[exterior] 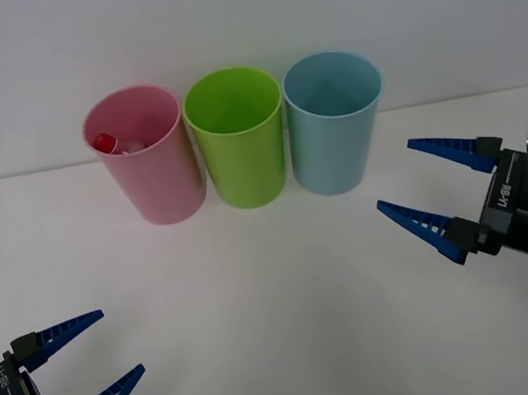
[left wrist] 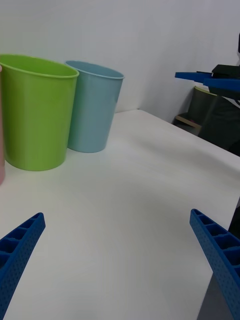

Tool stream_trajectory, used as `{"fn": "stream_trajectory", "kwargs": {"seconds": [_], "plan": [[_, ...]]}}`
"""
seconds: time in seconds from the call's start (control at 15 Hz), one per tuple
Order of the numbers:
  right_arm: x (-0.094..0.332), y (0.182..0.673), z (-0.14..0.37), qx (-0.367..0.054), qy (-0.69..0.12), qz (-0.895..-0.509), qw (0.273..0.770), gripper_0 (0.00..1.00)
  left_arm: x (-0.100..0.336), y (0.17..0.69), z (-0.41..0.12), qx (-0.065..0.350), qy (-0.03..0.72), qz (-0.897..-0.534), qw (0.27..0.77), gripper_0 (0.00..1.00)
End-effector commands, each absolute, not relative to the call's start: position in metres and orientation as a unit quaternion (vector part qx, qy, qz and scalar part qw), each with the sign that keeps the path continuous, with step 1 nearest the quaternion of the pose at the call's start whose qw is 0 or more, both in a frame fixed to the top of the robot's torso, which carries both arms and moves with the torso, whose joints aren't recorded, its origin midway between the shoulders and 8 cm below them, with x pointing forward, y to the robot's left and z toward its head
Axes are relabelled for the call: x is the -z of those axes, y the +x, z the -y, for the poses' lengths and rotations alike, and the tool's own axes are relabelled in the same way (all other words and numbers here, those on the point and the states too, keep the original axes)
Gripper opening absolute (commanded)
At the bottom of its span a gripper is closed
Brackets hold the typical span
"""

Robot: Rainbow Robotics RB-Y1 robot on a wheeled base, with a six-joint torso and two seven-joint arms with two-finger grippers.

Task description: Put cans in the blue bin and PET bottles in the pink bin and trash in the green bin.

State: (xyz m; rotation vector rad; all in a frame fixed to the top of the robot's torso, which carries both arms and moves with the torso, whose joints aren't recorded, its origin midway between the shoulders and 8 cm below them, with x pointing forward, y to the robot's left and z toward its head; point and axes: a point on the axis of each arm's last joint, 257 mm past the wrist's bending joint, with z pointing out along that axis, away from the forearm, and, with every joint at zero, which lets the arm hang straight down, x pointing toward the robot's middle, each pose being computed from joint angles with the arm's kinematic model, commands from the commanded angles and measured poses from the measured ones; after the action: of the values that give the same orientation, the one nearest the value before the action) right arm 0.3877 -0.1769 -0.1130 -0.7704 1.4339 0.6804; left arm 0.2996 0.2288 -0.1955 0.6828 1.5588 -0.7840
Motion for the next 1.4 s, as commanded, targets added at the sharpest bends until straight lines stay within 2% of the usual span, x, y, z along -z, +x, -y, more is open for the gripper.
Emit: {"fn": "stream_trajectory", "kwargs": {"seconds": [0.07, 0.27, 0.53, 0.93, 1.4], "plan": [[0.134, 0.367, 0.201, -0.289, -0.355, -0.651, 0.606, 1.00, 0.196, 0.300, -0.229, 0.337, 0.294, -0.670, 0.592, 1.00], [0.149, 0.352, 0.218, -0.281, -0.378, -0.669, 0.575, 1.00, 0.196, 0.300, -0.229, 0.337, 0.294, -0.670, 0.592, 1.00], [0.157, 0.343, 0.225, -0.279, -0.391, -0.677, 0.558, 1.00, 0.196, 0.300, -0.229, 0.337, 0.294, -0.670, 0.592, 1.00], [0.171, 0.330, 0.235, -0.279, -0.380, -0.691, 0.547, 1.00, 0.196, 0.300, -0.229, 0.337, 0.294, -0.670, 0.592, 1.00], [0.173, 0.330, 0.231, -0.285, -0.370, -0.691, 0.552, 1.00, 0.196, 0.300, -0.229, 0.337, 0.294, -0.670, 0.592, 1.00]]}}
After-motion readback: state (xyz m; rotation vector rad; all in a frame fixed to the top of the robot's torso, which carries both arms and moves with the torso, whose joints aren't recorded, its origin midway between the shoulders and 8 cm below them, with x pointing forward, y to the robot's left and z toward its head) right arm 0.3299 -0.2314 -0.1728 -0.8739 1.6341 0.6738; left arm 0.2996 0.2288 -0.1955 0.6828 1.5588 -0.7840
